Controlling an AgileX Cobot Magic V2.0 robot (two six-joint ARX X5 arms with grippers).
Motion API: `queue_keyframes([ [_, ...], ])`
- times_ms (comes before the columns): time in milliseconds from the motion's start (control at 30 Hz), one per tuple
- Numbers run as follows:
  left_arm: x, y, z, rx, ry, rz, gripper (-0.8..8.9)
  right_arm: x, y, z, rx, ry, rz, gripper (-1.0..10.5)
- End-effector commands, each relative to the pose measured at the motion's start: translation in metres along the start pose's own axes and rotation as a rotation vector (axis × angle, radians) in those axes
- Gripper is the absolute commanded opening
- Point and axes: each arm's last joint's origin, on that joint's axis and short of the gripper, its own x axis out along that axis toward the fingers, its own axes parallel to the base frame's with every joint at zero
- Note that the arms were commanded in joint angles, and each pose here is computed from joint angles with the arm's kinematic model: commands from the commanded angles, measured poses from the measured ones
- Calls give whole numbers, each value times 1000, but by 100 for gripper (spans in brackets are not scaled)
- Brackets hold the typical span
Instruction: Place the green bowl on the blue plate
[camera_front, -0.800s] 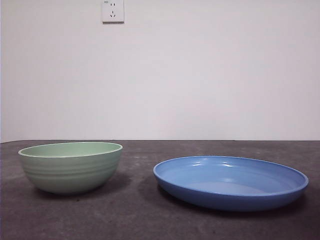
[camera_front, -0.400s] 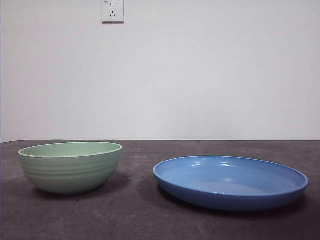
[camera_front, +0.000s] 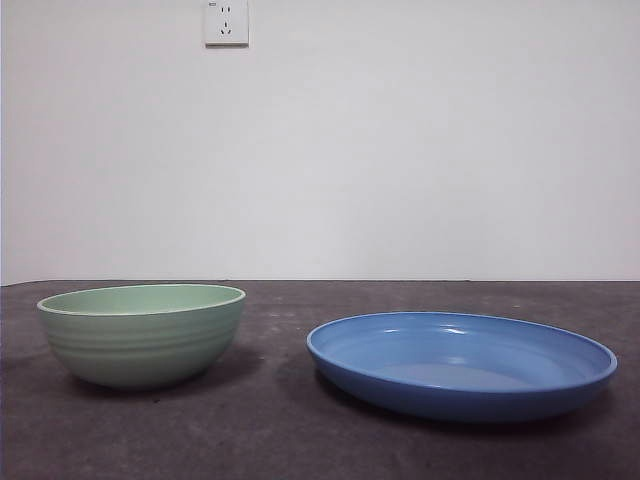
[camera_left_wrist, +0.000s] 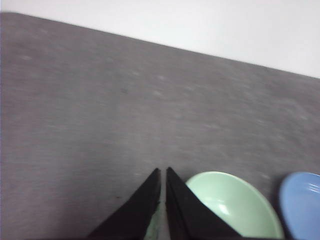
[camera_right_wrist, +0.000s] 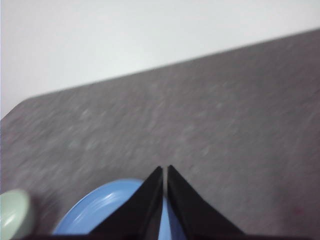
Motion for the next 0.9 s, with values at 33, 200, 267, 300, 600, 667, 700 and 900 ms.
queue_keyframes([
  [33,-2,-7,21,2,27,-72,18,-2,9,15,17,55,79,12],
  [200,2,-15,42,-12,148,-190,18,-1,20,33,17,172,208,12],
  [267,4,-17,47,-14,191,-240,18,-1,24,41,5,211,228,12],
  [300,4,-18,50,-17,213,-265,18,-2,26,44,-7,229,229,12],
  [600,5,-32,57,31,386,-382,18,-5,38,62,-65,368,284,12],
  [667,6,-36,55,42,417,-415,18,-5,39,61,-56,388,324,12],
  [700,6,-37,54,44,430,-431,19,-6,40,60,-54,400,344,12],
  [900,6,-44,52,66,449,-479,21,-7,41,58,-52,426,371,13],
])
